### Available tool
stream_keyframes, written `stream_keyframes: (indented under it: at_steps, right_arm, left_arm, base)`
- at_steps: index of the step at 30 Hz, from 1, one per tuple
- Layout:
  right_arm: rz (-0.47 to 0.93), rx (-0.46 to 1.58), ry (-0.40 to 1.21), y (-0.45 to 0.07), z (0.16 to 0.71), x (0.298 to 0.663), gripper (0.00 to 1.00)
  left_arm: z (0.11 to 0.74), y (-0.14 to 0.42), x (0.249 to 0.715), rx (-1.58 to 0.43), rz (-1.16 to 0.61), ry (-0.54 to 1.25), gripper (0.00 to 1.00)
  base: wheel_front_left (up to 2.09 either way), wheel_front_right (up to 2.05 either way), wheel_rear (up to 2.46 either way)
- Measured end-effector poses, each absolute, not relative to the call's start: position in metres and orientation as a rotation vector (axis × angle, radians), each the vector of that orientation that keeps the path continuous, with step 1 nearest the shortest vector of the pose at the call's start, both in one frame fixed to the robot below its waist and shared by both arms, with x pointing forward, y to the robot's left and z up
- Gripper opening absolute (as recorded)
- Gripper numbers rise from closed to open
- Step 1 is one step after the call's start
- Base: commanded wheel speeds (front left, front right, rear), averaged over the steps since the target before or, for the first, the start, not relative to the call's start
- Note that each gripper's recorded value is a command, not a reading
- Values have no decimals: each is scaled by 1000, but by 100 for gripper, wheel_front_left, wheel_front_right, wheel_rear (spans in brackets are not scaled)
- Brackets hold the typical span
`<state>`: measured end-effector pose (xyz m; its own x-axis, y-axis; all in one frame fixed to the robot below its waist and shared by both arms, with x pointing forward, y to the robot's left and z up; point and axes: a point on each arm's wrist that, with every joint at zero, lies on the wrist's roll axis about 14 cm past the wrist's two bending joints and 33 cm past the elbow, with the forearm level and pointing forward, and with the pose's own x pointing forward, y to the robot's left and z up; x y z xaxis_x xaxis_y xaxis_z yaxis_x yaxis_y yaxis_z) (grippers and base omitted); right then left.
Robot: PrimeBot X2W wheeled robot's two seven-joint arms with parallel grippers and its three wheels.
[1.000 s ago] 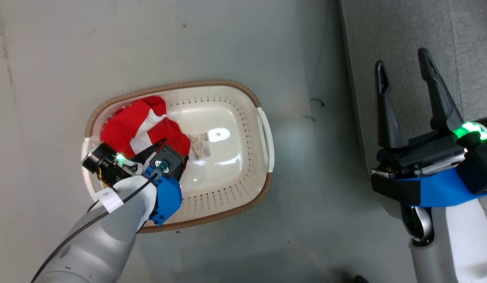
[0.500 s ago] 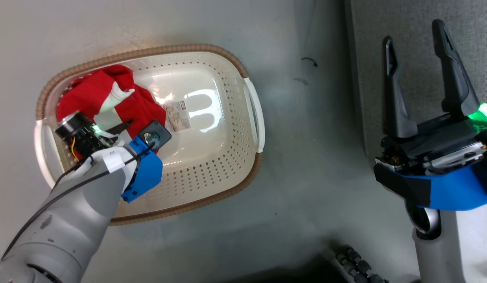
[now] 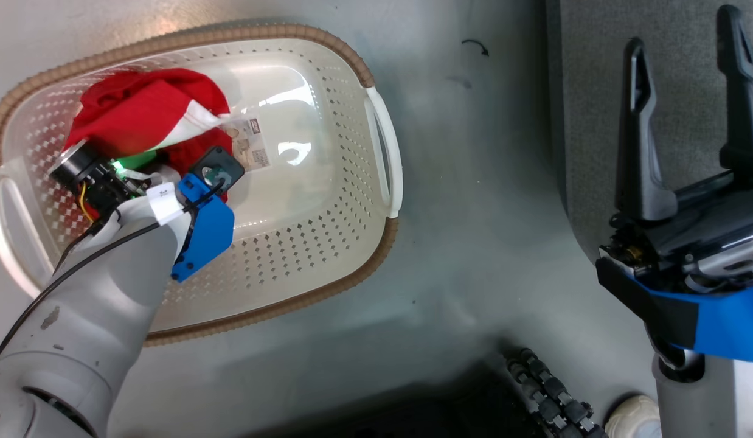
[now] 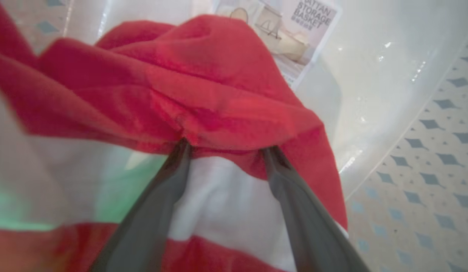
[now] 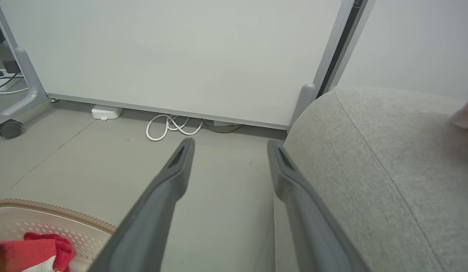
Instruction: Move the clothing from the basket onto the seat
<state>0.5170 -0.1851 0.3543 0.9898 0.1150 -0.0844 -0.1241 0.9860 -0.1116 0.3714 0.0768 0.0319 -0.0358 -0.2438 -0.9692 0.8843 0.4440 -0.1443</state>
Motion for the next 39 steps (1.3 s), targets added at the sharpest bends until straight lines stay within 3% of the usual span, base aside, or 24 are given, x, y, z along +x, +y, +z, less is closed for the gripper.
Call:
stream_keyframes:
  at_steps: [4, 5, 6, 7, 26, 39]
  right_arm:
    - [124, -130, 73, -184, 356, 516, 100]
    - [127, -132, 69, -184, 356, 516, 100]
    - [129, -132, 69, -183, 356, 516, 100]
    - [130, -132, 68, -182, 356, 517, 100]
    - [127, -115, -20, -179, 397, 523, 100]
    - [108, -82, -119, -179, 460, 512, 100]
  left_arm:
    - [30, 68, 370, 621, -997, 1310, 98]
    - [30, 67, 371, 620, -997, 1312, 50]
    - [30, 67, 371, 624, -998, 1312, 11]
    - [30, 67, 372, 626, -997, 1312, 0]
    - [83, 38, 407, 495, -1023, 1041, 0]
    - [183, 19, 436, 344, -920, 797, 0]
  base:
    - [0, 0, 0]
    - [0, 0, 0]
    - [0, 0, 0]
    - [0, 0, 0]
    - [0, 0, 0]
    - [0, 0, 0]
